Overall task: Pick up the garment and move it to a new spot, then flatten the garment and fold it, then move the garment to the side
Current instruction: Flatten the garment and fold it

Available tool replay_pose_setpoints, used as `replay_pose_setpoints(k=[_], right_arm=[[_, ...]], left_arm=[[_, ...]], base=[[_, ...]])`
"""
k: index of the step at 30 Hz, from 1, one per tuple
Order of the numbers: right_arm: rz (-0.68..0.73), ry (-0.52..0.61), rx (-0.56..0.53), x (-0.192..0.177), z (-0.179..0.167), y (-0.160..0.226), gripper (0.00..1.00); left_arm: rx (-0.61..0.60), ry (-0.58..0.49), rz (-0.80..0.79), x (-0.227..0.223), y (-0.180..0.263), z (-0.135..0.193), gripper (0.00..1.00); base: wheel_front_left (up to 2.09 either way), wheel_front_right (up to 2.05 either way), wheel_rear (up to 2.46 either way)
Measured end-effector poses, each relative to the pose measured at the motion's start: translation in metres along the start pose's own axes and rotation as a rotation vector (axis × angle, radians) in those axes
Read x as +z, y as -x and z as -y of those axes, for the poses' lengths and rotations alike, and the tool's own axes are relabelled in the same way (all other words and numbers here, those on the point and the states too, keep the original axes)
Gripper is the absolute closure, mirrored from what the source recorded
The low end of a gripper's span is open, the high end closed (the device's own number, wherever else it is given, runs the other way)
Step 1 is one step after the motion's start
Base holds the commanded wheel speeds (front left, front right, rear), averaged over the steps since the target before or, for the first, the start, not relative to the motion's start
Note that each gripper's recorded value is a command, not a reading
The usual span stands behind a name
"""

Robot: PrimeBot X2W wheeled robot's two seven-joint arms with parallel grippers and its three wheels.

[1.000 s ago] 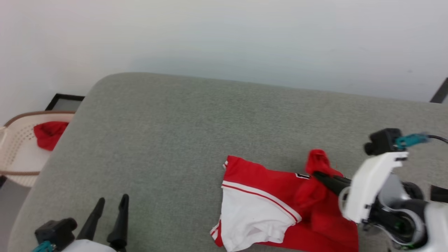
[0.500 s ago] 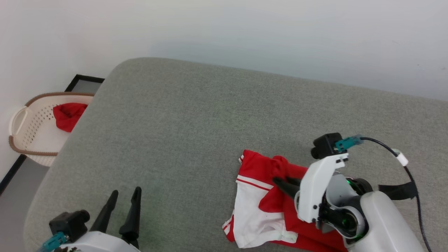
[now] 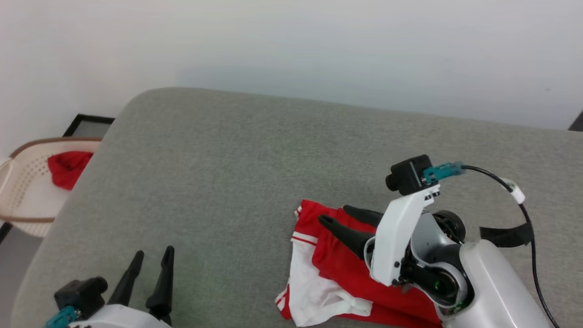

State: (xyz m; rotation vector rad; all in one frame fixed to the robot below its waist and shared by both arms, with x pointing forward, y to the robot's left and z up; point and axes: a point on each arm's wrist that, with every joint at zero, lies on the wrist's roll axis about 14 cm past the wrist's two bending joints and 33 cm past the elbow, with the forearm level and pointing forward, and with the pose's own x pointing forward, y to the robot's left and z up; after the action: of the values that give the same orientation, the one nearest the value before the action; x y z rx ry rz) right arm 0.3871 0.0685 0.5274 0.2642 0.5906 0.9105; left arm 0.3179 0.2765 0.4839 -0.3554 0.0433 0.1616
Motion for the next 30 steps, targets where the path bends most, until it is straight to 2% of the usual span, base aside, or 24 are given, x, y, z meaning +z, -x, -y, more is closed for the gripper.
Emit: replay_pose_setpoints(k=[4, 23, 27, 30], right_arm=[[0.079, 0.003, -0.02, 0.01, 0.004, 0.021, 0.0], [0.522, 0.104, -0.438, 0.019, 0.101, 0.155, 0.0], [0.607, 0.128, -0.527, 0.013, 0.117, 0.18, 0.0], [0.645, 0.105, -0.588, -0.001, 0.13, 0.196, 0.0]], left_arm=[[-0.025, -0.011, -0.006, -0.001, -0.001, 0.006, 0.0], [-0.16, -0.099, -0.005, -0.001, -0.013, 0.046, 0.0], [-0.19, -0.119, -0.007, -0.003, -0.016, 0.055, 0.0], [-0.207, -0.127, -0.003, -0.004, -0.015, 0.06, 0.0]], base=[[0.0, 0.0, 0.0], [0.0, 0.0, 0.0], [0.0, 0.0, 0.0], [0.0, 0.0, 0.0]])
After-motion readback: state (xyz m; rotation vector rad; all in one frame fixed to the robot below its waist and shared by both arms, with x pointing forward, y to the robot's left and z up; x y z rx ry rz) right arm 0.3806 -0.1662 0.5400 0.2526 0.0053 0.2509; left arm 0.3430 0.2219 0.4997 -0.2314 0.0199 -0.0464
